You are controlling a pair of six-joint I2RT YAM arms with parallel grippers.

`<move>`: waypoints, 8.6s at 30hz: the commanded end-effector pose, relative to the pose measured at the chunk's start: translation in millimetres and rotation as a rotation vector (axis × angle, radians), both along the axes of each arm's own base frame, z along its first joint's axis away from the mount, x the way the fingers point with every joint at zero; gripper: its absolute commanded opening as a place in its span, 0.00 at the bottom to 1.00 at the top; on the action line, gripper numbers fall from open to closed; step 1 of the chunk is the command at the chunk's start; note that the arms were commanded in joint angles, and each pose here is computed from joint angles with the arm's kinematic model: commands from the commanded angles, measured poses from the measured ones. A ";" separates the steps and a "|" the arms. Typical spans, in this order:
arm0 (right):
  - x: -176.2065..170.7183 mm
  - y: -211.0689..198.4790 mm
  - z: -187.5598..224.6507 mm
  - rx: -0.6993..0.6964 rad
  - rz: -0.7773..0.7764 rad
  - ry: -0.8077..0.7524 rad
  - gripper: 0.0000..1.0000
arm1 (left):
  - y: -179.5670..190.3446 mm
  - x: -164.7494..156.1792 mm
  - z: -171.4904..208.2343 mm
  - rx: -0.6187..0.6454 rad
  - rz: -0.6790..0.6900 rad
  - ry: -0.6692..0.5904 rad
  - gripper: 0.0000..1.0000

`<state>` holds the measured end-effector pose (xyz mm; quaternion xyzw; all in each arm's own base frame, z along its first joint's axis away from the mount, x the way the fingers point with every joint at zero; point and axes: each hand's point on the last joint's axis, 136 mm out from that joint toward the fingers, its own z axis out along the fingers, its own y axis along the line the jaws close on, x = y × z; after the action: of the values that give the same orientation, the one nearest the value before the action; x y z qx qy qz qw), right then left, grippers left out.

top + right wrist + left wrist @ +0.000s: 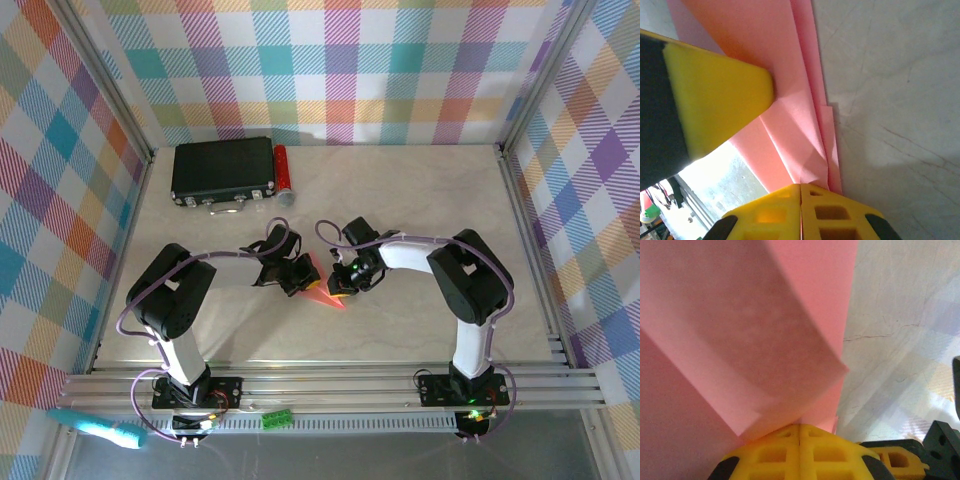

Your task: Fold a paper plane with a square sheet of paper (pick it up from the middle)

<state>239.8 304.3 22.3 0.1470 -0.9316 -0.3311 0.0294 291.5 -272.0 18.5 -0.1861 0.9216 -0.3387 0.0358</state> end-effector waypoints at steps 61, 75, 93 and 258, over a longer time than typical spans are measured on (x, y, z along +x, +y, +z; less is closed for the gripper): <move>-37.2 -23.9 -28.8 -0.111 0.041 0.096 0.09 | 55.1 -37.9 -60.9 0.288 0.055 0.192 0.04; -83.6 -70.1 -25.2 -0.187 0.017 0.123 0.08 | 62.2 -40.4 -70.9 0.312 0.086 0.212 0.04; -8.8 -25.2 7.9 -0.150 0.018 -0.166 0.40 | 50.1 -30.0 -55.2 0.261 0.081 0.186 0.06; 34.2 13.6 62.4 0.137 -0.127 -0.148 0.29 | 128.1 69.9 92.4 0.026 0.181 -0.383 0.29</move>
<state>262.5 314.7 56.3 0.1156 -0.9204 -0.3718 -0.0357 384.0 -149.8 120.8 -0.1779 0.8782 -0.3545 0.2673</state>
